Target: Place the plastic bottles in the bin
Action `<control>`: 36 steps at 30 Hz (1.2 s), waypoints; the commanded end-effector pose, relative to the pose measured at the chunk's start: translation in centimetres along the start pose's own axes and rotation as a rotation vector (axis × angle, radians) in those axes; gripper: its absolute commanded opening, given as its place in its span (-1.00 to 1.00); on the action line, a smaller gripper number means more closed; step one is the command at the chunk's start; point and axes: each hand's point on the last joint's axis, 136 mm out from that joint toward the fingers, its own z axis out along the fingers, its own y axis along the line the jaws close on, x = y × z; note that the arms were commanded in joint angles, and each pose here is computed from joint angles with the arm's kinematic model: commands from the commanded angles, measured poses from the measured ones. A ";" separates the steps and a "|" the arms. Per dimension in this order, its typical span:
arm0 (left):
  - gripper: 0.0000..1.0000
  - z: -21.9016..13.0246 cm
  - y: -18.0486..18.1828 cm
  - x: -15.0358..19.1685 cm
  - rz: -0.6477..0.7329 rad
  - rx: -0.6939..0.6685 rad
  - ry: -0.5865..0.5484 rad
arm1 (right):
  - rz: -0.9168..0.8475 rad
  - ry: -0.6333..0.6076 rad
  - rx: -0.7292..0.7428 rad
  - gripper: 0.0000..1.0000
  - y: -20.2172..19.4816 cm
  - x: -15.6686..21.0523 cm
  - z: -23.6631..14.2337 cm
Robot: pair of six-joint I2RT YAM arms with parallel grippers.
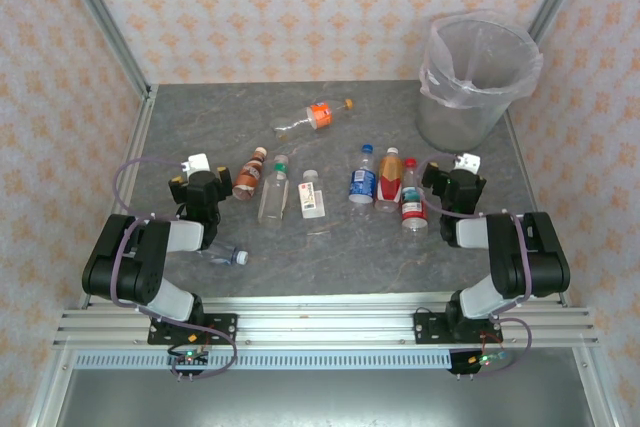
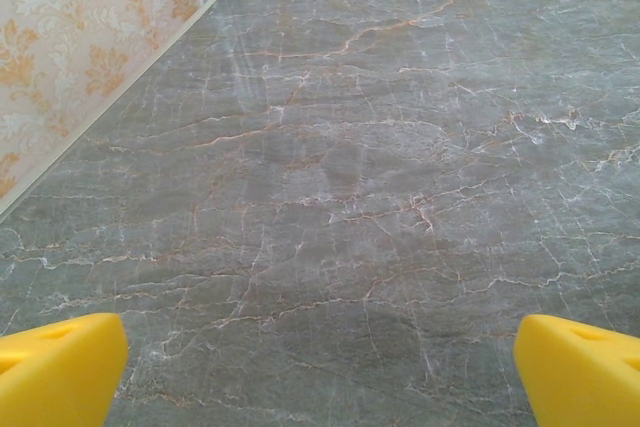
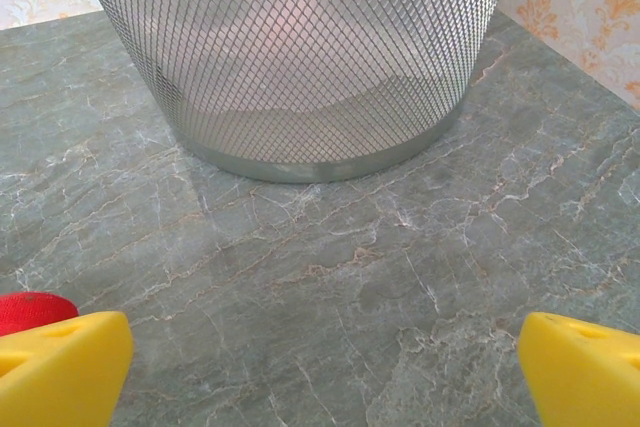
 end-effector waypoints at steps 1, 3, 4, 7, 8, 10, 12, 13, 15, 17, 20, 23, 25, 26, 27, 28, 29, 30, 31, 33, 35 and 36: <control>1.00 -0.3 0.3 -2.2 -0.023 -0.031 -0.061 | 0.042 -0.085 0.020 0.98 -0.6 -1.8 -1.3; 1.00 -0.3 0.3 -2.2 -0.024 -0.031 -0.061 | 0.040 -0.089 0.016 0.98 -0.5 -2.4 -1.9; 1.00 -0.3 0.3 -2.2 -0.022 -0.031 -0.061 | 0.037 -0.085 0.014 0.98 -0.5 -2.8 -2.2; 1.00 -0.3 0.3 -2.2 -0.022 -0.031 -0.061 | 0.031 -0.084 0.007 0.98 -0.5 -3.7 -3.1; 1.00 -0.3 0.3 -2.2 -0.022 -0.030 -0.062 | 0.034 -0.092 0.008 0.98 -0.5 -4.0 -3.5; 1.00 -0.3 0.0 -2.3 -0.011 -0.015 -0.056 | 0.051 -0.101 0.033 0.98 -1.1 -4.6 -4.2; 1.00 -0.3 -0.3 -2.4 -0.002 -0.005 -0.054 | 0.073 -0.111 0.051 0.98 -1.5 -5.4 -5.0; 1.00 -0.3 -0.3 -2.5 -0.001 -0.004 -0.056 | 0.087 -0.108 0.055 0.98 -1.7 -5.5 -5.3; 1.00 -0.3 -0.4 -2.4 0.003 -0.005 -0.056 | 0.106 -0.115 0.050 0.98 -1.7 -5.9 -5.9; 1.00 -0.3 -0.4 -2.4 0.004 -0.005 -0.055 | 0.124 -0.122 0.049 0.98 -1.8 -6.2 -6.5; 1.00 -0.4 -0.5 -2.5 0.005 -0.001 -0.058 | 0.142 -0.123 0.049 0.98 -1.9 -6.6 -7.0; 1.00 -0.9 -1.1 -3.6 0.062 -0.008 -0.033 | 0.146 -0.109 0.050 0.98 -1.9 -6.5 -7.1; 1.00 -1.7 -0.6 -4.9 0.060 -0.031 0.014 | 0.143 -0.088 0.054 0.98 -1.9 -6.5 -7.1; 1.00 -2.0 -0.2 -5.2 0.050 -0.047 0.023 | 0.140 -0.080 0.057 0.98 -1.9 -6.5 -7.1; 1.00 -2.5 0.2 -5.3 0.039 -0.060 0.035 | 0.136 -0.071 0.055 0.98 -1.9 -6.5 -7.1; 1.00 -3.0 0.8 -5.4 0.015 -0.094 0.041 | 0.134 -0.063 0.053 0.98 -1.8 -6.3 -7.1; 1.00 -3.5 1.5 -5.5 -0.009 -0.134 0.048 | 0.133 -0.060 0.050 0.98 -1.7 -6.3 -7.1; 1.00 -4.1 2.3 -5.8 -0.044 -0.175 0.053 | 0.134 -0.056 0.043 0.98 -1.6 -6.3 -7.1; 1.00 -4.9 3.4 -6.1 -0.086 -0.232 0.058 | 0.139 -0.054 0.042 0.98 -1.6 -6.4 -7.0; 1.00 -6.4 5.2 -6.7 -0.155 -0.326 0.081 | 0.146 -0.049 0.033 0.98 -1.3 -6.5 -7.0; 1.00 -7.6 6.1 -6.9 -0.196 -0.366 0.146 | 0.148 -0.035 0.025 0.98 -1.1 -6.7 -6.8; 1.00 -8.1 6.2 -6.8 -0.229 -0.371 0.191 | 0.151 -0.025 0.019 0.98 -0.9 -6.8 -6.7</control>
